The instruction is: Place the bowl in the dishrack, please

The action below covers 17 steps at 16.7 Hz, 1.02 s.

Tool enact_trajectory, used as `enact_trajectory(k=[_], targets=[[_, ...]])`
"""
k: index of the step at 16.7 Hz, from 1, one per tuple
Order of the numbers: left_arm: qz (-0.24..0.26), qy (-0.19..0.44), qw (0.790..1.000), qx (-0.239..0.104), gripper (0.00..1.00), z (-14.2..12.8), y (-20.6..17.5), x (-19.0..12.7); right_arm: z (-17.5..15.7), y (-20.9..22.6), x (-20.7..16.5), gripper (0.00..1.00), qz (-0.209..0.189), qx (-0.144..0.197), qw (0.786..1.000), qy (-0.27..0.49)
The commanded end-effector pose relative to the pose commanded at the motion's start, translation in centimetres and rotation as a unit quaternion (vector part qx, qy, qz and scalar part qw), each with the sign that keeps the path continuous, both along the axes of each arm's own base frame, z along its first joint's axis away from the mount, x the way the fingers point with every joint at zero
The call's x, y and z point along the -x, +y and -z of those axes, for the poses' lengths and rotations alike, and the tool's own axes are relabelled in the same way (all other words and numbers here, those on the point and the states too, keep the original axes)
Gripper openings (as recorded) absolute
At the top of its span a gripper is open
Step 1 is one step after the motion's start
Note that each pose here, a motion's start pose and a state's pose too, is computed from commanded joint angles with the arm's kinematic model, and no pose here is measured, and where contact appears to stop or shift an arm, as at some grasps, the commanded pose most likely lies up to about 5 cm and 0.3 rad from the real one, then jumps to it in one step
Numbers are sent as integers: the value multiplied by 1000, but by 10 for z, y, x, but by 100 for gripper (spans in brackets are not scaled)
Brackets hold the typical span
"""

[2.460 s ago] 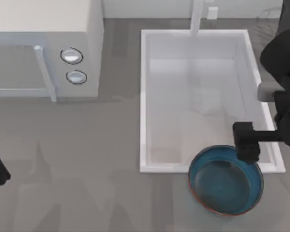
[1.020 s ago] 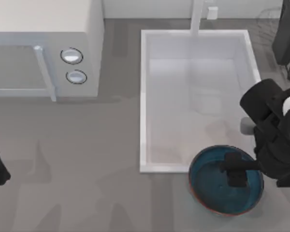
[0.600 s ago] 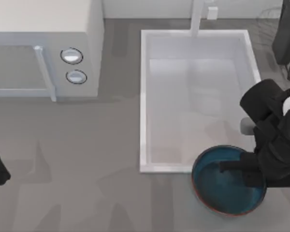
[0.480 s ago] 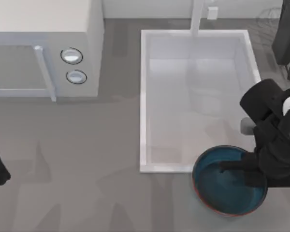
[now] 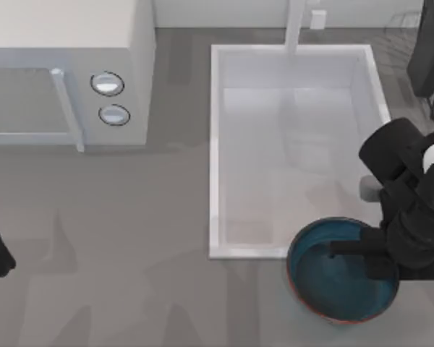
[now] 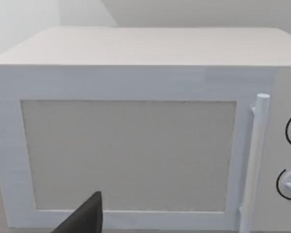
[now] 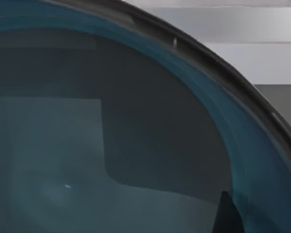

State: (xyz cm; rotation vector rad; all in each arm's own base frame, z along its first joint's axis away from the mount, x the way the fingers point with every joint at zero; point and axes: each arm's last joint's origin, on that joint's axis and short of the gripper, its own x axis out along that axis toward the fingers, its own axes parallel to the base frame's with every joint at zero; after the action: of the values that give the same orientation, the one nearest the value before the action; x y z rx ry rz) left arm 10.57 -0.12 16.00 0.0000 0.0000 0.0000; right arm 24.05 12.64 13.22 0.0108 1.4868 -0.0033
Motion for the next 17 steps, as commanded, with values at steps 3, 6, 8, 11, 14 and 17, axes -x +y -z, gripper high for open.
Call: enact_trajectory(k=[3,6,8,11,14,17], targets=[[0,0,1000,0,100,0,0,0,-8,2,-4,0,2,0,1000,0],[0,0,1000,0,100,0,0,0,-39,8,-15,0,6,-1,1000,-1],[0,0,1000,0,100,0,0,0,-70,11,-21,0,7,1,1000,4],[0,0,1000,0,100,0,0,0,-123,10,-19,0,5,11,1000,21],[0,0,1000,0,100,0,0,0,-171,6,-10,0,2,7,1000,14],[0,0,1000,0,100,0,0,0,-198,1,-1,0,0,1,1000,1]])
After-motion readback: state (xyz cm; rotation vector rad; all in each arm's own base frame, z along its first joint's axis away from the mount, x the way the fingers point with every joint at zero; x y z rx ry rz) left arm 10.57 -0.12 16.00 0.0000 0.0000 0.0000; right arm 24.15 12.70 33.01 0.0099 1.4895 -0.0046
